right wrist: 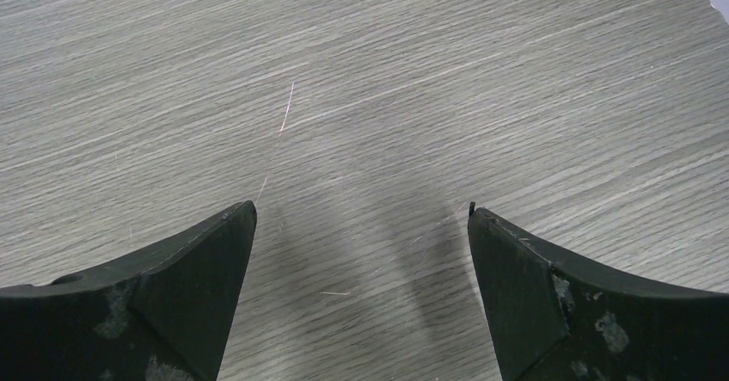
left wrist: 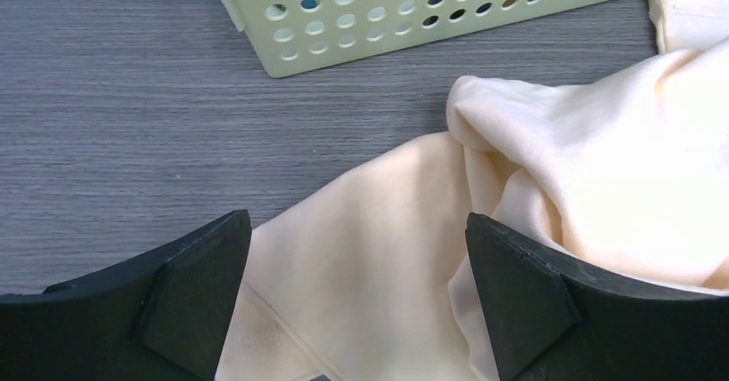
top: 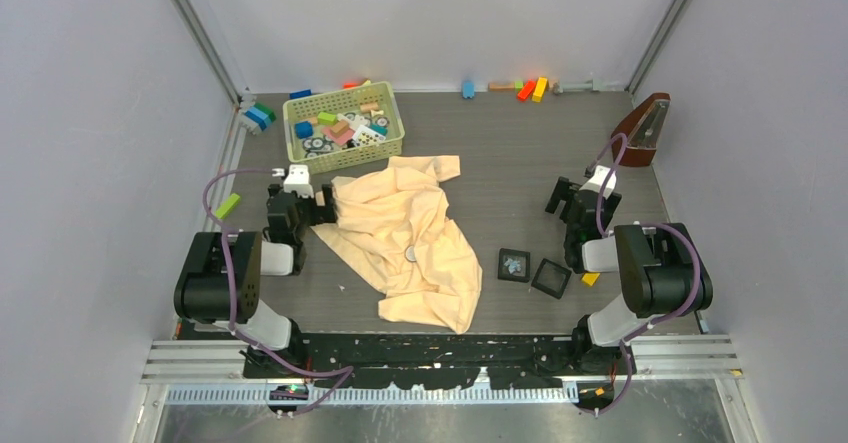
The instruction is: Remove the brooch from the garment
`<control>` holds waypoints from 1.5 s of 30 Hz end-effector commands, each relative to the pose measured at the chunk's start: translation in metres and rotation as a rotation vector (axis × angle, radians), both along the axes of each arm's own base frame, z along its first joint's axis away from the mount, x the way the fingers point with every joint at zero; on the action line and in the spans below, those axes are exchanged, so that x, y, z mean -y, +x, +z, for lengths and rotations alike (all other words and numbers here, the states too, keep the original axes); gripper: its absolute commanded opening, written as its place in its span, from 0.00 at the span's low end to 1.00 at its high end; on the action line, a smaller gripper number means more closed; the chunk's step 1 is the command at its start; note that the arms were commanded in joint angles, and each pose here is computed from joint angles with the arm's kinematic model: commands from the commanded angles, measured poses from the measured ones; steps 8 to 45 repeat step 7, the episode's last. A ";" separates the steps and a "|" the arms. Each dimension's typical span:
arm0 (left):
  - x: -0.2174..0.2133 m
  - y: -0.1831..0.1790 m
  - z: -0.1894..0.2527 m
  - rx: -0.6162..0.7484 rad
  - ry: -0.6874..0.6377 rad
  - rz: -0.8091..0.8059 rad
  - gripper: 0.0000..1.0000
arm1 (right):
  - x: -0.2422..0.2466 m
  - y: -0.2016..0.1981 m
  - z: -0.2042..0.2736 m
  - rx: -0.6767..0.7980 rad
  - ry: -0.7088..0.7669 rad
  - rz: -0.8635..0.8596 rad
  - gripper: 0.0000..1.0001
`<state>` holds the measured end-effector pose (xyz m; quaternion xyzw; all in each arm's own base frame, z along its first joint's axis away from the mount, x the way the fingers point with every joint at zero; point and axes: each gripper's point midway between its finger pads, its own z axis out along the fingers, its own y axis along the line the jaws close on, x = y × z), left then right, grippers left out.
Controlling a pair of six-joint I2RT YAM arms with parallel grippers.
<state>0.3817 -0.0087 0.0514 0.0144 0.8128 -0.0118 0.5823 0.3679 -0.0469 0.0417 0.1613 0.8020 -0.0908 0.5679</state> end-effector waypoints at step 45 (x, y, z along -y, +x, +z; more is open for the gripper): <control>0.006 0.013 0.020 0.069 0.012 -0.042 1.00 | 0.000 0.017 0.032 0.136 0.010 -0.003 1.00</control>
